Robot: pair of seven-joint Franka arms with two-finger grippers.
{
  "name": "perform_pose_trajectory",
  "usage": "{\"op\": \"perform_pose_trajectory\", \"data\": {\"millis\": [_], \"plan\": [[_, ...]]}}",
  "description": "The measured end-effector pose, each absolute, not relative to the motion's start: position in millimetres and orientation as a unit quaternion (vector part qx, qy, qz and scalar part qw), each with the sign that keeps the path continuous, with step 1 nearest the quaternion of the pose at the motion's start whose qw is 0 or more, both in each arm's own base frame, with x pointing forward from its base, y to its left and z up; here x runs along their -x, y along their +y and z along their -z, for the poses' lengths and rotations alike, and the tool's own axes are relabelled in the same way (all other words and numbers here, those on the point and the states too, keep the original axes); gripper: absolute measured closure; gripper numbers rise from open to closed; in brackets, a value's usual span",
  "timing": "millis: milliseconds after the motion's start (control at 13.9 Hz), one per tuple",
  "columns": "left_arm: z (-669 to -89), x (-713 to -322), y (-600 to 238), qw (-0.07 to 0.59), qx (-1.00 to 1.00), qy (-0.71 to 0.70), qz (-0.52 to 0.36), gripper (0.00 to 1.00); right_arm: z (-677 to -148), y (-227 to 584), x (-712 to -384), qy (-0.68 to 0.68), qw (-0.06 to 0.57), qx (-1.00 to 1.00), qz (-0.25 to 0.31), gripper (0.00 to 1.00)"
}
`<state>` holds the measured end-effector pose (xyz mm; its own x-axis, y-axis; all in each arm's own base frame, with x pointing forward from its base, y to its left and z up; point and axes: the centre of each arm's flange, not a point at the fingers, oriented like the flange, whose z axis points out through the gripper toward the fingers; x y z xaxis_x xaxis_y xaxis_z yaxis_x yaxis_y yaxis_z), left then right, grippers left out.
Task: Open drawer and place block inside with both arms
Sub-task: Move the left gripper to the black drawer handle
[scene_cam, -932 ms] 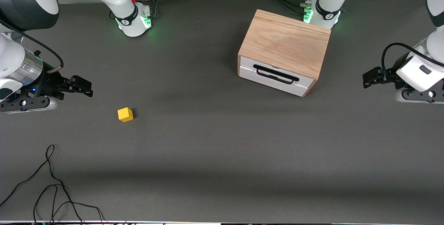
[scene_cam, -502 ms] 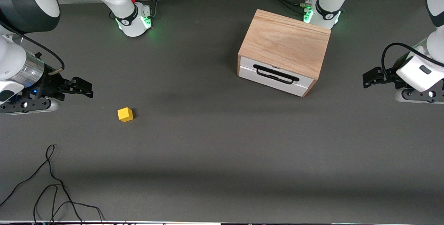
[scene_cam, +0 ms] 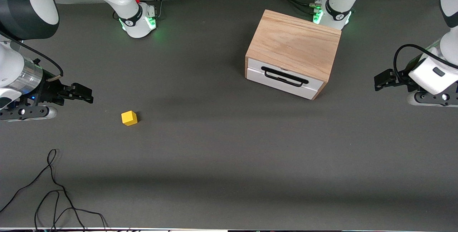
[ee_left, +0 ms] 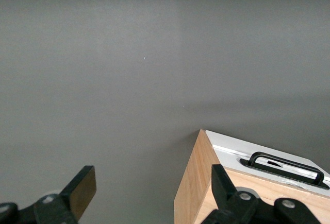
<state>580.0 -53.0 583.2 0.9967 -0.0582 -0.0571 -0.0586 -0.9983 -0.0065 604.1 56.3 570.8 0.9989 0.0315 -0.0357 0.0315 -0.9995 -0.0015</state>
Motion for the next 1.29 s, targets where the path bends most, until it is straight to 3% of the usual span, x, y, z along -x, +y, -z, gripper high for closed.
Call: {"op": "perform_pose_trajectory", "data": {"millis": [717, 1291], "plan": [[-583, -580, -57, 0.003, 0.999, 0.015, -0.029, 0.00, -568, 53, -611, -0.012, -0.002, 1.000, -0.014, 0.00], [-576, -549, -208, 0.006, 0.981, -0.194, -0.029, 0.00, -584, 106, -607, -0.050, 0.000, 0.999, 0.006, 0.00]]}}
